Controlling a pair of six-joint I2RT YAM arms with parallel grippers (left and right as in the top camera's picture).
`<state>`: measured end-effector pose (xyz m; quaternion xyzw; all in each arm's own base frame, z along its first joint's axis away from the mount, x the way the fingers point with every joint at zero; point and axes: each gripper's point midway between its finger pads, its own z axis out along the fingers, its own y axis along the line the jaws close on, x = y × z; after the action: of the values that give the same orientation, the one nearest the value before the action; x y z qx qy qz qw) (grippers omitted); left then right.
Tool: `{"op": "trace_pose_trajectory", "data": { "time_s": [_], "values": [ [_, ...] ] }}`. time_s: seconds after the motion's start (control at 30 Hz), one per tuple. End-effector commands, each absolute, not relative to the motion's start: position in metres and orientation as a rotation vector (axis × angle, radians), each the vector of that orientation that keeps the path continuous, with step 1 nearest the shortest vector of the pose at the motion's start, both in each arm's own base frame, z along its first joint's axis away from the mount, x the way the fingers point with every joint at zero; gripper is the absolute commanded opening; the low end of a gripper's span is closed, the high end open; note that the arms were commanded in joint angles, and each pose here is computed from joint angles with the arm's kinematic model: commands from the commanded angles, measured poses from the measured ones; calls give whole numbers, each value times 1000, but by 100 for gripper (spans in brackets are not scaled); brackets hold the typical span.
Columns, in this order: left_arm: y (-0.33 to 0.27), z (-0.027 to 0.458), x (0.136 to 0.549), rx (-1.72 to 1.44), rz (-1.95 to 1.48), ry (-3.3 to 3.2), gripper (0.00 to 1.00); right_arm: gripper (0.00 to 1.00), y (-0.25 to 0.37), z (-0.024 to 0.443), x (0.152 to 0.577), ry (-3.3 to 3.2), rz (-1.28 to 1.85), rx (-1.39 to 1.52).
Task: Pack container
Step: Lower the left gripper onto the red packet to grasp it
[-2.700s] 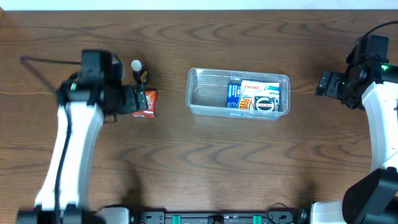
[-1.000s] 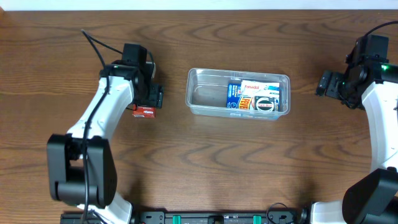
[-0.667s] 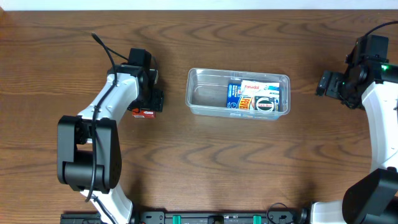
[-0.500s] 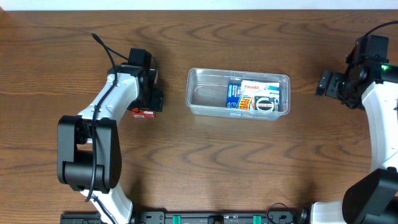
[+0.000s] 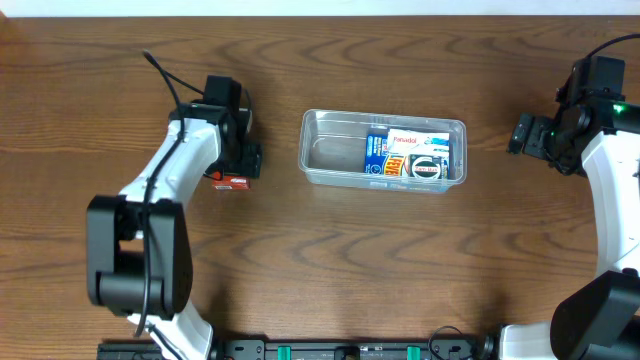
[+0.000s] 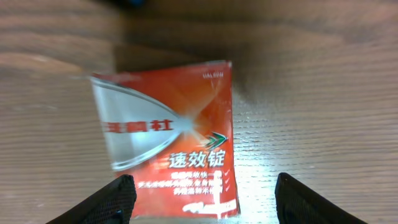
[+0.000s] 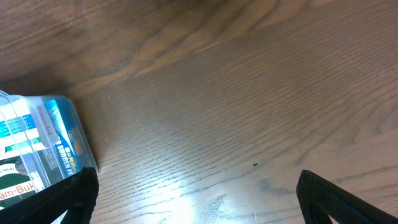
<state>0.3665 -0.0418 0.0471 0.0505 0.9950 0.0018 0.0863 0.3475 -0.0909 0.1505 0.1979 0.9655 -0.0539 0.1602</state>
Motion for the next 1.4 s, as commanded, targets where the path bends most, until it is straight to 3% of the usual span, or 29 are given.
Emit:
{"op": "trace_pose_trajectory", "data": {
  "time_s": [0.0,0.1,0.13,0.27,1.37],
  "values": [
    [-32,70,376,119,78,2892,73,99,-93,150,348,2760,-165,561],
    [-31,63,374,107,85,2908,74,99,-93,150,348,2760,-166,561],
    [-31,60,373,102,85,2914,81,99,-93,150,348,2760,-166,561],
    [-32,50,374,26,68,2920,86,99,-93,150,348,2760,-166,561],
    [-26,6,366,5,77,2953,86,99,-93,150,348,2760,-166,561]
  ]
}}
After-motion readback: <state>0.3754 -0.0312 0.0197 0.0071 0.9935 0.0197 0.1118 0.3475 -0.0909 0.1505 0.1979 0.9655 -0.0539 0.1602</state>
